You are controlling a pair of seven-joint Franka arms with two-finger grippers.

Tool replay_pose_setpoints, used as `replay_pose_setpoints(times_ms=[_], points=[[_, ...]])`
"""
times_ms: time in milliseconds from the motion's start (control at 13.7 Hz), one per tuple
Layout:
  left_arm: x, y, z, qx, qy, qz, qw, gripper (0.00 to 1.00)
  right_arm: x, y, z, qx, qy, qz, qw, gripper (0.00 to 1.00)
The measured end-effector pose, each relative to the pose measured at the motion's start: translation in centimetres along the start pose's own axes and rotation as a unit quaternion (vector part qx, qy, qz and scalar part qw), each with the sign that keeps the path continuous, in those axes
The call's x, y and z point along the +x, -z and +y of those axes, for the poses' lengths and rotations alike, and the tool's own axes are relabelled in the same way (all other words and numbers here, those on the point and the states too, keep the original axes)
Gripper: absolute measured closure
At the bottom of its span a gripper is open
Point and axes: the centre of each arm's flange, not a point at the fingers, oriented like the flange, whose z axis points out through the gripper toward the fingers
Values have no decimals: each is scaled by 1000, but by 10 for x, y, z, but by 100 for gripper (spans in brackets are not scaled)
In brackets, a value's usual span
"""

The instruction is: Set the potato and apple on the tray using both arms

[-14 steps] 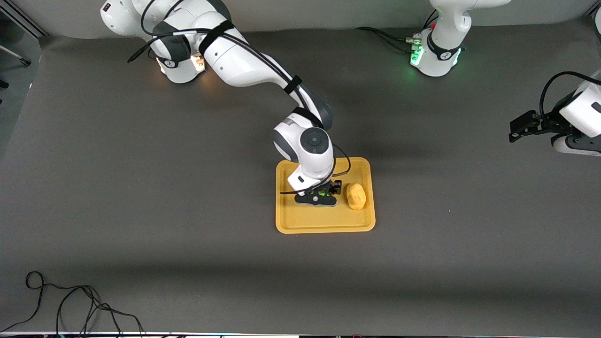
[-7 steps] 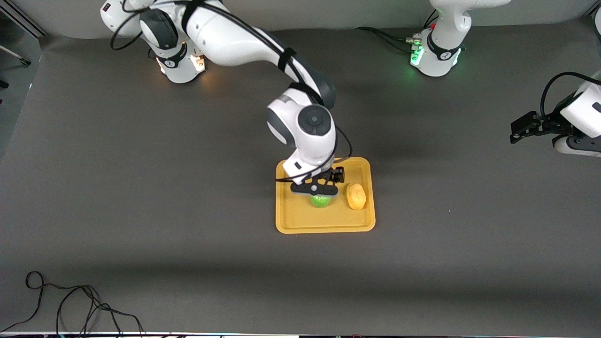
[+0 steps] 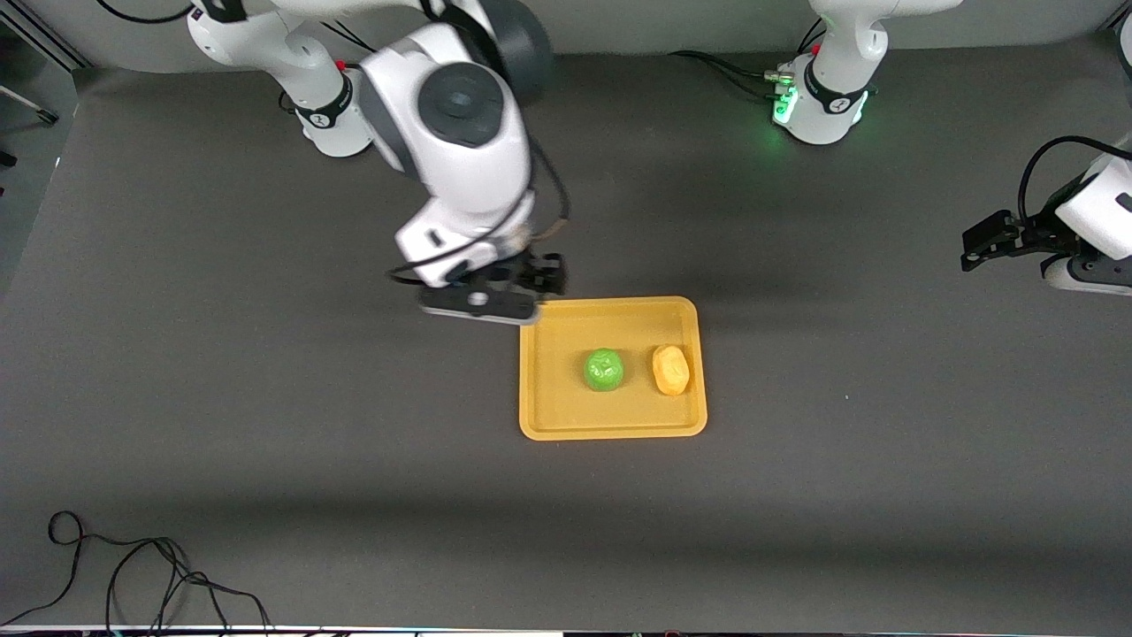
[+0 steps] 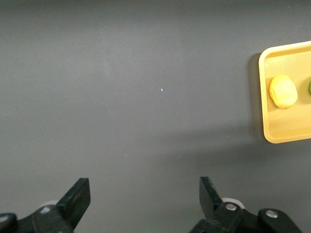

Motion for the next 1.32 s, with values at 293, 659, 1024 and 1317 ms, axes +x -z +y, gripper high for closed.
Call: replay_pose_setpoints(times_ms=[293,659,1024,1317], points=[[0,0,1,0,-1,1,1000,0,20,40,121,2,23,-15,1000,0],[1,1,4,1,-4,3,1000,0,41,57,281,40,47,-33,998,0],[2,1,5,1,-4,5,1000,0,48,59,389,52,68,-29,996,0],[2,2,5,1,-4,8,1000,4,53,55,439,53,73,-28,996,0]])
